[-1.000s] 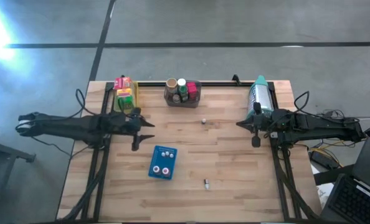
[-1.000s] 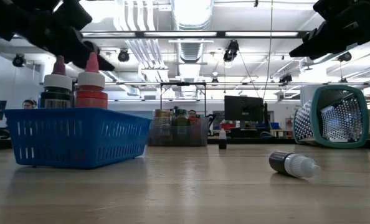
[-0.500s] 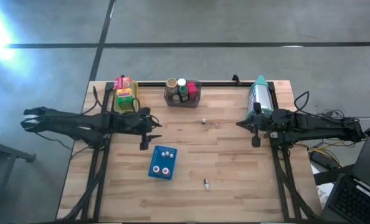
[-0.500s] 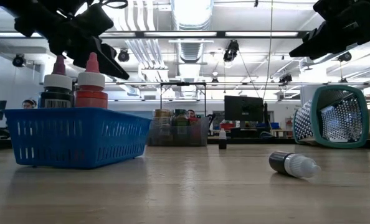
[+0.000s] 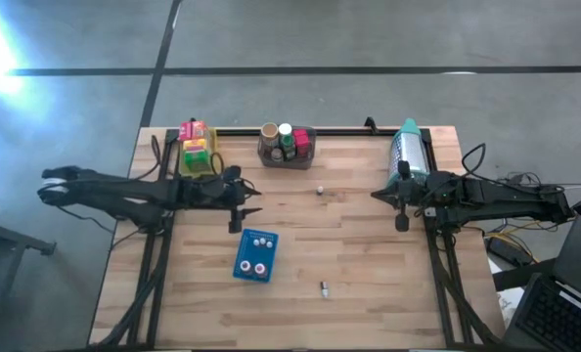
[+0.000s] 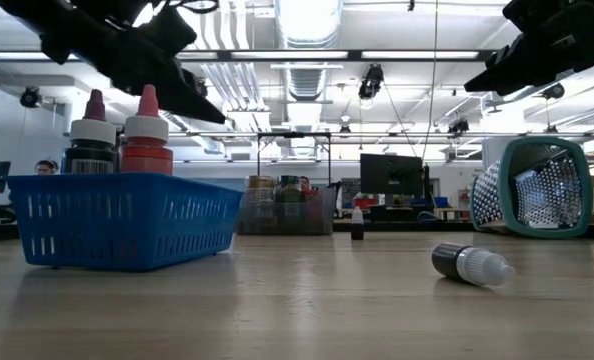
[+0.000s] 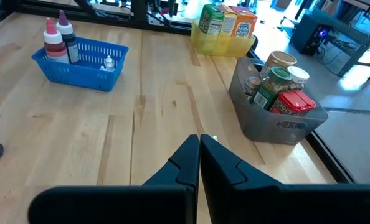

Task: Pick & Place Kitchen Items
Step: Put the black food coloring bottle into the blue bin

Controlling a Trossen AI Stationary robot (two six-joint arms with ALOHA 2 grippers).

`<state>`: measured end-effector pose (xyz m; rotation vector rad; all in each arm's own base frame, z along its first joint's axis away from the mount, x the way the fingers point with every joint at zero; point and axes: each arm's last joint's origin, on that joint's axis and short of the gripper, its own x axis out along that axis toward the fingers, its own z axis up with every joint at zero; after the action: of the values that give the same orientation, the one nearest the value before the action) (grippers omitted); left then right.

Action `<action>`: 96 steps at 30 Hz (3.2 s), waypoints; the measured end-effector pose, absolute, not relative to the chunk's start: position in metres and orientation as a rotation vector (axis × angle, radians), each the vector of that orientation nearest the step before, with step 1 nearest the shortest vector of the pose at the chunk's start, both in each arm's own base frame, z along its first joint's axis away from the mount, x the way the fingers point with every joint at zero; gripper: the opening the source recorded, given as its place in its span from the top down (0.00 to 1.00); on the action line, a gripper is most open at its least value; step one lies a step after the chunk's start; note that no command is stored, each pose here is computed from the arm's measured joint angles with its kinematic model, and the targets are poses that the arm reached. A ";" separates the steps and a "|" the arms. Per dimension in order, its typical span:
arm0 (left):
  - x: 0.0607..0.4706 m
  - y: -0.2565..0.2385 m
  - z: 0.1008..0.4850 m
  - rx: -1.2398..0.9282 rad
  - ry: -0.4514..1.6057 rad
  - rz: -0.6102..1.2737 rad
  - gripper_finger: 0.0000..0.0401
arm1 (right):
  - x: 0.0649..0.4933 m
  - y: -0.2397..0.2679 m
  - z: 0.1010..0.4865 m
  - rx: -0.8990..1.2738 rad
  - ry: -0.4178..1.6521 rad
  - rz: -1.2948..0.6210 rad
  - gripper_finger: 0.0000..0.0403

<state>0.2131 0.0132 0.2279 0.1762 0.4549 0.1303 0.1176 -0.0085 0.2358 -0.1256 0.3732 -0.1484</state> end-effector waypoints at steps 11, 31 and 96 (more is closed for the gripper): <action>0.276 0.028 0.238 0.177 0.465 0.207 0.46 | 0.118 -0.008 0.236 -0.124 0.373 -0.149 0.98; 0.391 0.061 0.190 0.032 0.482 0.352 0.46 | 0.118 -0.008 0.236 -0.123 0.373 -0.149 0.98; 0.415 0.088 0.145 -0.024 0.522 0.319 0.46 | 0.118 -0.009 0.236 -0.122 0.373 -0.149 0.98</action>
<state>0.4146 0.0881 0.1451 -0.0243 0.5225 0.3194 0.1176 -0.0085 0.2358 -0.1224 0.3730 -0.1493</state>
